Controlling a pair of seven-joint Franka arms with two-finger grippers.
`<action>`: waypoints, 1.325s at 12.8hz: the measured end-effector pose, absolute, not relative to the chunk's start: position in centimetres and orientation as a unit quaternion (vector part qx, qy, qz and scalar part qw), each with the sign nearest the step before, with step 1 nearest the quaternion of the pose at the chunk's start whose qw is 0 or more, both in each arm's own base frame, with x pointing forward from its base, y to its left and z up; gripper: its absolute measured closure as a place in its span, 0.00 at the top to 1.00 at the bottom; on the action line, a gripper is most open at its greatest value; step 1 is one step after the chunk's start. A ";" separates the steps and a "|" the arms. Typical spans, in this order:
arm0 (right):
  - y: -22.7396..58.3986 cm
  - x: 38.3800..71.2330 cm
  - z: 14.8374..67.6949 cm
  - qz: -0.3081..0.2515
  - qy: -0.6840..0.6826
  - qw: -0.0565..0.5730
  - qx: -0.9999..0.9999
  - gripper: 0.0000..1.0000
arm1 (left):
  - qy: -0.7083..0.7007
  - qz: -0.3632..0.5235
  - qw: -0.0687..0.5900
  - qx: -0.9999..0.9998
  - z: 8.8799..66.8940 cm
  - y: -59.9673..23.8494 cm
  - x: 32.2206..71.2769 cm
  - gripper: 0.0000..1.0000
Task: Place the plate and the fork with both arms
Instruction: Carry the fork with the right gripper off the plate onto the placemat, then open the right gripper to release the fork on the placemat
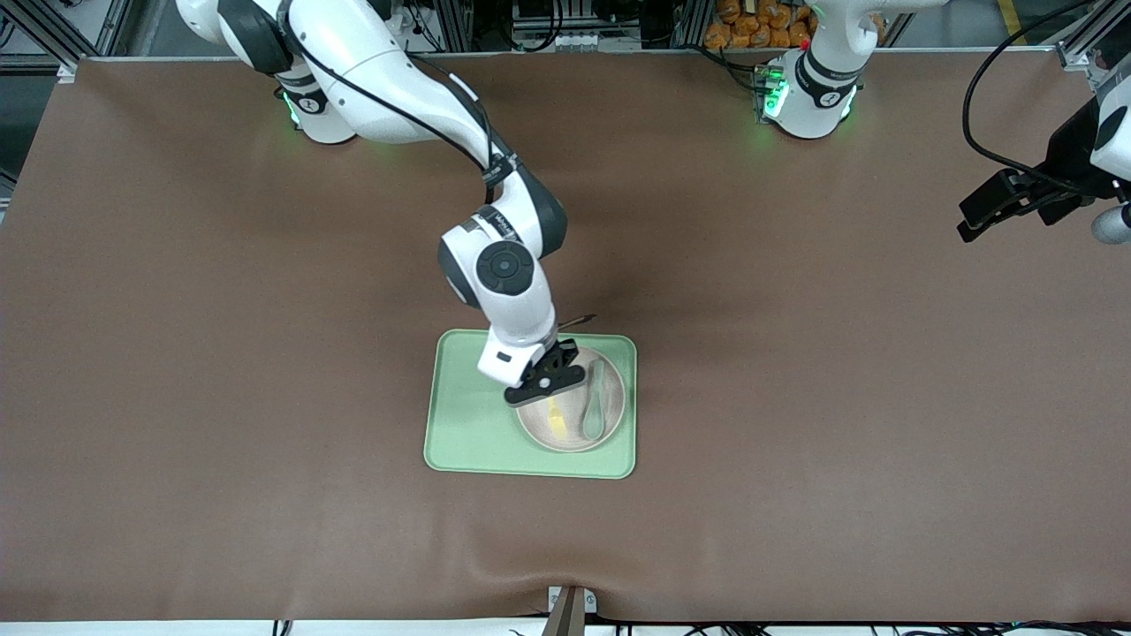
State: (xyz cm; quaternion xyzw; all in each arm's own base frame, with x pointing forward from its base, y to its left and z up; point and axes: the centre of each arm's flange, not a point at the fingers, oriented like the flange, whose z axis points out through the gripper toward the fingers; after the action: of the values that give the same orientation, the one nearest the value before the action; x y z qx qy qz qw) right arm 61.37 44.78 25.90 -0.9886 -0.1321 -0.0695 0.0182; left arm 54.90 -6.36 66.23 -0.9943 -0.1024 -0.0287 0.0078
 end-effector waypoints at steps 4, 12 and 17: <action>37.5 63.3 24.0 -0.039 -0.055 0.002 -0.998 0.21 | -0.100 -0.027 0.008 -0.995 66.0 -6.6 54.9 1.00; 34.0 62.1 20.3 -0.020 0.039 0.026 -0.999 0.21 | -0.097 -0.023 0.009 -0.995 65.7 -7.0 54.8 1.00; 32.1 62.7 19.8 -0.025 0.059 0.031 -0.997 0.21 | -0.096 -0.023 0.009 -0.995 65.7 -7.0 54.8 1.00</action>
State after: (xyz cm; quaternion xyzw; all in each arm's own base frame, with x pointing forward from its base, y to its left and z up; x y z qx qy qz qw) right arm 62.70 32.15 19.76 -0.9974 0.0591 -0.0251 0.0313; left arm 54.84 -7.05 65.66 -0.9951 -0.0962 -0.0229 0.0087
